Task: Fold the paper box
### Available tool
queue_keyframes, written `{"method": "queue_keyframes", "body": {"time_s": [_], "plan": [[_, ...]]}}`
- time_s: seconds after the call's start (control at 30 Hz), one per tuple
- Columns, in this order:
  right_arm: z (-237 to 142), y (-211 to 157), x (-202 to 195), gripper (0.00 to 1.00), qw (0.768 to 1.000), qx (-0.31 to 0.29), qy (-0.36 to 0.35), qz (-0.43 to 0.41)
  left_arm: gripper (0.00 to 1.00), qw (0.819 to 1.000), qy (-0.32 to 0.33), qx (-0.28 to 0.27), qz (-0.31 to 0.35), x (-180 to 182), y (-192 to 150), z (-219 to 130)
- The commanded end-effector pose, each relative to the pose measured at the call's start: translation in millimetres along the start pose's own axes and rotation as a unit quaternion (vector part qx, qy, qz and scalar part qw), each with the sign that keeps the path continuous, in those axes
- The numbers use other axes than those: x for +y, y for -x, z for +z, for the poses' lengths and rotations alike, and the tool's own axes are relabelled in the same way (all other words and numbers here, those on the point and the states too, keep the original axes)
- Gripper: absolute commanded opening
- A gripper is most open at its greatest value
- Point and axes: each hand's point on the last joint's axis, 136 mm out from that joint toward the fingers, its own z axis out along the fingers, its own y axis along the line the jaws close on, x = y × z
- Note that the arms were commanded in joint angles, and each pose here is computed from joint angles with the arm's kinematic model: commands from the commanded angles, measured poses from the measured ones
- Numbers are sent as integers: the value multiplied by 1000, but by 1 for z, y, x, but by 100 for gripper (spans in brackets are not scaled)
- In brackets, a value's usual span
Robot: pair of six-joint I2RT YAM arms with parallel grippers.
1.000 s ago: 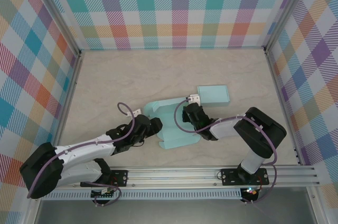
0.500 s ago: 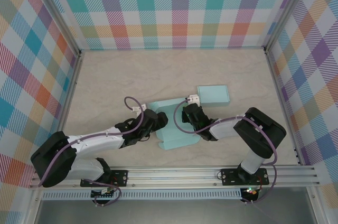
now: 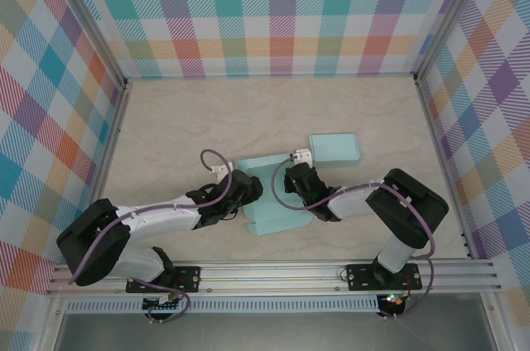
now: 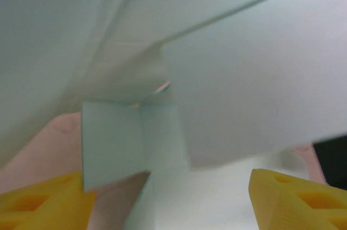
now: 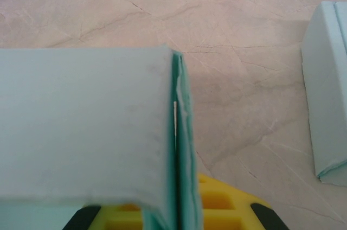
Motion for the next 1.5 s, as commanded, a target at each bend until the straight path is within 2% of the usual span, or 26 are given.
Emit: {"method": "queue_keyframes", "body": {"time_s": [0.0,0.3,0.57,0.7,0.93,1.1,1.23,1.3,1.47], "plan": [[2,5,6,0,1000,-8,3,11,72,998,-40,-35,27,-33,20,-3],[1,4,12,0,1000,-5,7,9,68,998,-2,-35,45,-27,18,17],[1,0,13,0,1000,0,7,13,65,996,-32,-20,86,-41,14,17],[2,-3,8,0,1000,6,-8,21,68,991,-53,-16,122,-50,18,0],[3,-8,0,0,999,12,-27,28,75,983,-76,3,170,-42,14,-45],[4,-8,0,0,999,10,-30,26,80,979,-117,-53,156,-38,36,-95],[5,-7,1,0,999,11,-28,25,82,979,-66,-136,139,-8,70,-124],[5,-9,2,0,999,14,-27,21,83,977,-8,-162,141,17,83,-132],[3,-8,2,0,999,16,-24,15,84,971,100,-188,113,64,108,-136]]}}
